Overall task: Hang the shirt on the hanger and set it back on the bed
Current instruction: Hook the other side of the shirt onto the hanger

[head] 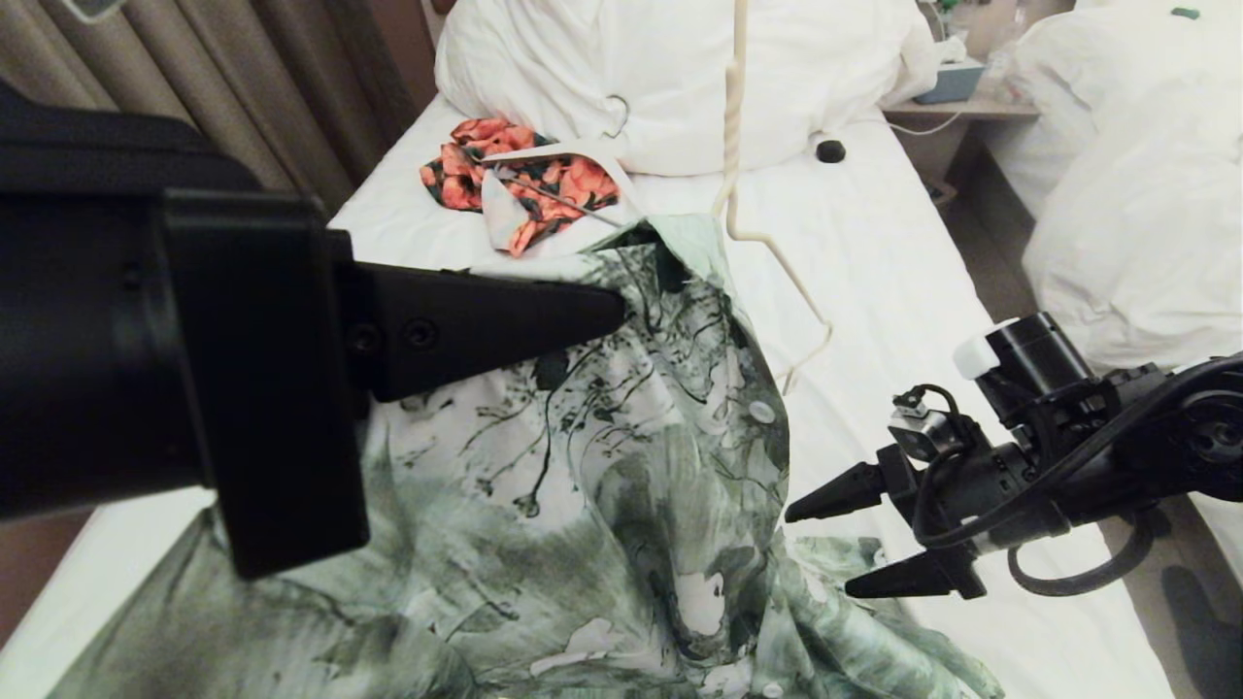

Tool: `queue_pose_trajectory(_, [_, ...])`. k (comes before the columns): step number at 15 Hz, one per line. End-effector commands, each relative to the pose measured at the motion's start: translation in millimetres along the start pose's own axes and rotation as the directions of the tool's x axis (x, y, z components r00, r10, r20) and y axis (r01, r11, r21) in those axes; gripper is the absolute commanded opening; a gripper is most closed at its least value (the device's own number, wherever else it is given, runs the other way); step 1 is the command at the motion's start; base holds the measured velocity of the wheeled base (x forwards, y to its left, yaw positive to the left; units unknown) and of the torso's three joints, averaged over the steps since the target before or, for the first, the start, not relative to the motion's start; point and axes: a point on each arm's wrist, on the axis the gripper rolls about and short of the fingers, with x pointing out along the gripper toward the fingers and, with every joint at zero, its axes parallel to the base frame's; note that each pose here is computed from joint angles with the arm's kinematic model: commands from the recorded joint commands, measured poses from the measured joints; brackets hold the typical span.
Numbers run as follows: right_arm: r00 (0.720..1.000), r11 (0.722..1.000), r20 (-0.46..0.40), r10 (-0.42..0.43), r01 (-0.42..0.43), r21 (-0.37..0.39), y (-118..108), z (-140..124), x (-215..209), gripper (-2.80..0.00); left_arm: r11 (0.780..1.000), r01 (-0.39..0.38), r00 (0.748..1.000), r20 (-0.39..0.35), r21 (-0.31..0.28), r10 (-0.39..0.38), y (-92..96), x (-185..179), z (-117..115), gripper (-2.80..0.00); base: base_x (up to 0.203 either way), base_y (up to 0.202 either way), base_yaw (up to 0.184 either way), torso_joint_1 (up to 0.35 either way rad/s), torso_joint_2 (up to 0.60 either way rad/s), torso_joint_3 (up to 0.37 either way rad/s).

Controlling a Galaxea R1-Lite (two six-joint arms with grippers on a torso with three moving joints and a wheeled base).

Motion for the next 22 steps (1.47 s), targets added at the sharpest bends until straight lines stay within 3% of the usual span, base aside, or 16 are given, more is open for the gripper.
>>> queue_pose_trajectory(1, [1.000, 1.000, 0.007, 0.005, -0.005, 0.000, 1, 3, 7, 0.00, 1.000, -0.001, 1.000, 0.004, -0.003, 0.001, -0.2, 0, 1, -2.80, 0.000, 0.000, 0.000, 0.000, 0.00, 0.000])
queue_pose_trajectory(4, [0.998, 1.000, 0.056, -0.018, 0.018, -0.005, 7, 2, 24, 0.00, 1.000, -0.002, 1.000, 0.006, -0.003, 0.002, 0.0, -1, 2, -2.80, 0.000, 0.000, 0.000, 0.000, 0.00, 0.000])
queue_pose_trajectory(10, [1.000, 0.999, 0.018, -0.010, 0.011, -0.050, 20, -3, 41, 0.00, 1.000, -0.003, 1.000, 0.006, -0.003, 0.003, 0.3, -2, 1, -2.80, 0.000, 0.000, 0.000, 0.000, 0.00, 0.000])
queue_pose_trajectory(11, [1.000, 0.998, 0.007, -0.010, 0.010, -0.061, 23, -7, 42, -2.80, 1.000, -0.003, 1.000, 0.006, -0.003, 0.003, 0.3, -2, 1, -2.80, 0.000, 0.000, 0.000, 0.000, 0.00, 0.000])
queue_pose_trajectory(17, [1.000, 0.999, 0.010, -0.022, 0.023, -0.049, 18, -9, 38, -2.80, 1.000, -0.004, 1.000, 0.010, -0.004, 0.004, 0.1, -1, 3, -2.80, 0.000, 0.000, 0.000, 0.000, 0.00, 0.000])
queue_pose_trajectory(19, [0.998, 0.999, 0.057, -0.027, 0.029, -0.036, 15, -4, 29, -2.80, 1.000, -0.005, 1.000, 0.007, -0.003, 0.005, -1.0, 3, 3, -2.80, 0.000, 0.000, 0.000, 0.000, 0.00, 0.000])
queue_pose_trajectory(22, [0.973, 0.998, 0.223, -0.066, 0.067, 0.004, 10, 8, -1, -2.80, 1.000, -0.009, 1.000, -0.016, 0.003, 0.009, -4.6, 17, 3, -2.80, 0.000, 0.000, 0.000, 0.000, 0.00, 0.000])
